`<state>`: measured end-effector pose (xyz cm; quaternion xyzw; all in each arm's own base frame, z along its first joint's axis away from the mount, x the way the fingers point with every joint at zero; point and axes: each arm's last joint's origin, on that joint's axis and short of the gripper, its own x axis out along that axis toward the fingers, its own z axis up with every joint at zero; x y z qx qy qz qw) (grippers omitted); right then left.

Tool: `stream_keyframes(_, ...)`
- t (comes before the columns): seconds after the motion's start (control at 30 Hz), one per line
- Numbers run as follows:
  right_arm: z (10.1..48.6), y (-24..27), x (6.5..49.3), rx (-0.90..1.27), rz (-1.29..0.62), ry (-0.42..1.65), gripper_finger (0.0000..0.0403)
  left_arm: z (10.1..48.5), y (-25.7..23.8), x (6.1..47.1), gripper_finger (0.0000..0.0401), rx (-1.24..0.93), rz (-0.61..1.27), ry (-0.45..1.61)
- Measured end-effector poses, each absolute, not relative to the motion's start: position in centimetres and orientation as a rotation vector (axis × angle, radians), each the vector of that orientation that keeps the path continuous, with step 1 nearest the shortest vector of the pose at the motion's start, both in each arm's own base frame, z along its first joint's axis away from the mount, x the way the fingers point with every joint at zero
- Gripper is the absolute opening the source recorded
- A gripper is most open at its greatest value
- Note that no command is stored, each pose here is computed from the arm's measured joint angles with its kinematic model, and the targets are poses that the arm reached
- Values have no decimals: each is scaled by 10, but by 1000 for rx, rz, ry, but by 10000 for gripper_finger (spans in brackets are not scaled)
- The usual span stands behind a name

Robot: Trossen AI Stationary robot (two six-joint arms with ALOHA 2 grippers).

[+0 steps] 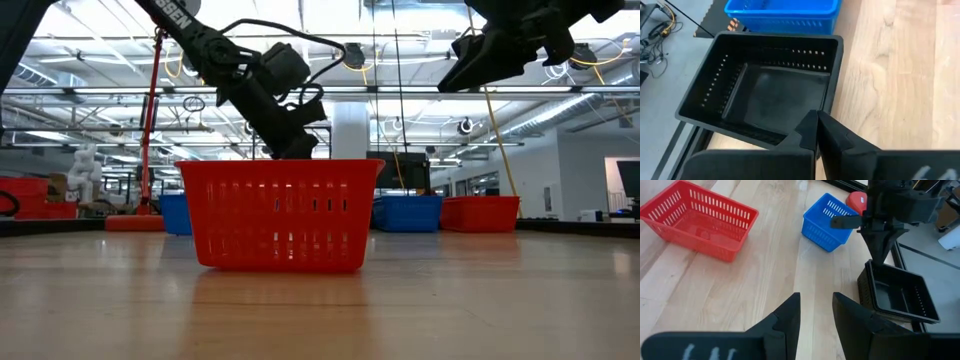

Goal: Stack baskets by color
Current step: Stack the bottom blue basket on top of the top blue basket

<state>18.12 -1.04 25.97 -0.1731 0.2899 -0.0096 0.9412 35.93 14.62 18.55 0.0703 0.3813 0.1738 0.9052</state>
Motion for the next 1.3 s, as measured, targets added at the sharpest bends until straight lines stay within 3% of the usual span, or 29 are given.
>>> stream_keyframes(0.4, 260, -10, 181, -350, -21, 591, 109, 242, 68, 328, 15, 60, 299, 858)
stream_keyframes(0.53, 260, -10, 181, -348, -22, 590, 109, 231, 38, 310, 23, -35, 301, 897)
stream_keyframes(0.77, 263, -10, 183, -295, -43, 556, 109, 198, 5, 275, 94, -55, 484, 987)
stream_keyframes(0.97, 264, -11, 184, -235, -62, 536, 109, 208, -4, 267, 161, -101, 519, 931)
stream_keyframes(1.2, 264, -10, 184, -161, -78, 533, 109, 207, -20, 251, 184, 36, 477, 1034)
stream_keyframes(1.3, 263, -10, 185, -152, -79, 540, 109, 205, -24, 255, 184, 15, 473, 975)
